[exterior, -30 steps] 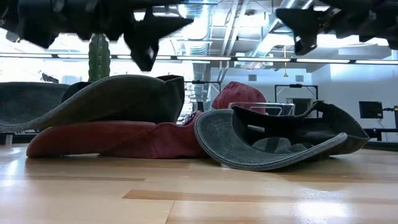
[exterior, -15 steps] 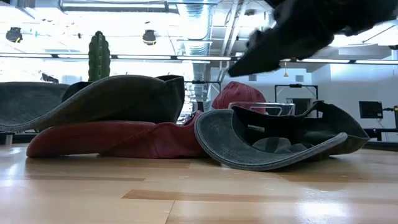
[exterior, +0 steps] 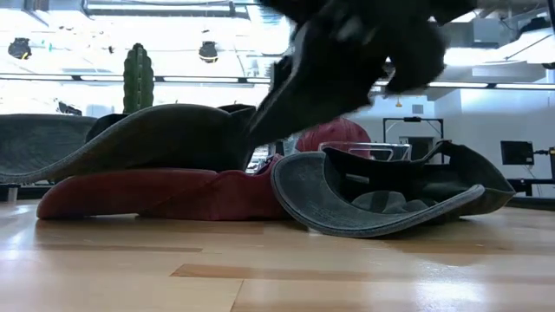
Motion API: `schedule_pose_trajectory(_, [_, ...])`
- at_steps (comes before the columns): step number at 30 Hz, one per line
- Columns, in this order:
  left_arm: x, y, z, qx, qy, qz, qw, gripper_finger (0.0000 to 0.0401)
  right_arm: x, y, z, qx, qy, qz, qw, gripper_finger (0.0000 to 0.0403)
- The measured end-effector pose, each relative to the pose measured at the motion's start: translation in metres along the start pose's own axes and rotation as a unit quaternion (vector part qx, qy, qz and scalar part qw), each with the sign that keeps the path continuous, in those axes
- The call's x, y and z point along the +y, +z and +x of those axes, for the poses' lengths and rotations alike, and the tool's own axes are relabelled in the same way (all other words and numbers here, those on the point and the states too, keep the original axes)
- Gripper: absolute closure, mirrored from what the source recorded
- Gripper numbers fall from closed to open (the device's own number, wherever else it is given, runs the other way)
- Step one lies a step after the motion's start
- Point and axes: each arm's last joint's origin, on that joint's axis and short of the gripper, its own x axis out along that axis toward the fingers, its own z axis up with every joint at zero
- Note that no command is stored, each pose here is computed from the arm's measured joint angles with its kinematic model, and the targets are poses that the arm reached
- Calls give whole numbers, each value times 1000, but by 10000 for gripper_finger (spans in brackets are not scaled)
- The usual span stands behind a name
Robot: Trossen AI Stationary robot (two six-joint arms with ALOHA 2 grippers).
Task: Pick & Place hat
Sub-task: Put the red cap into the right transparent bin
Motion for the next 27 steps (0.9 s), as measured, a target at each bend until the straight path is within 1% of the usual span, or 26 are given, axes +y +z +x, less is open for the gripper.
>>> schedule_pose_trajectory(3, [2,0,0,0,7,2,1000,279,-6,2,11,9,-44,6,999,185])
schedule_pose_trajectory(7, [5,0,1,0,14,2,1000,279,-17,2,24,14,-54,19,998,185])
schedule_pose_trajectory(10, [6,0,1,0,17,2,1000,279,-29,-6,36,29,-63,42,997,185])
schedule_pose_trajectory(12, [6,0,1,0,18,2,1000,279,-37,-16,46,44,-55,69,995,185])
schedule_pose_trajectory(15, [6,0,1,0,18,2,1000,279,-47,-24,56,53,-23,114,992,195])
schedule_pose_trajectory(16, [6,0,1,0,18,2,1000,279,-49,-25,57,54,-13,127,990,205])
schedule_pose_trajectory(18, [6,0,1,0,18,2,1000,279,-48,-25,57,56,-3,132,990,241])
schedule_pose_trajectory(20, [6,0,1,0,18,2,1000,279,-42,-23,54,54,2,125,991,296])
schedule_pose_trajectory(22, [6,0,1,0,18,2,1000,279,-34,-19,46,54,10,105,993,363])
schedule_pose_trajectory(23, [6,0,1,2,18,3,1000,279,-31,-14,41,46,14,94,994,382])
schedule_pose_trajectory(27, [6,-1,1,4,18,9,1000,279,-22,10,10,4,9,73,997,387])
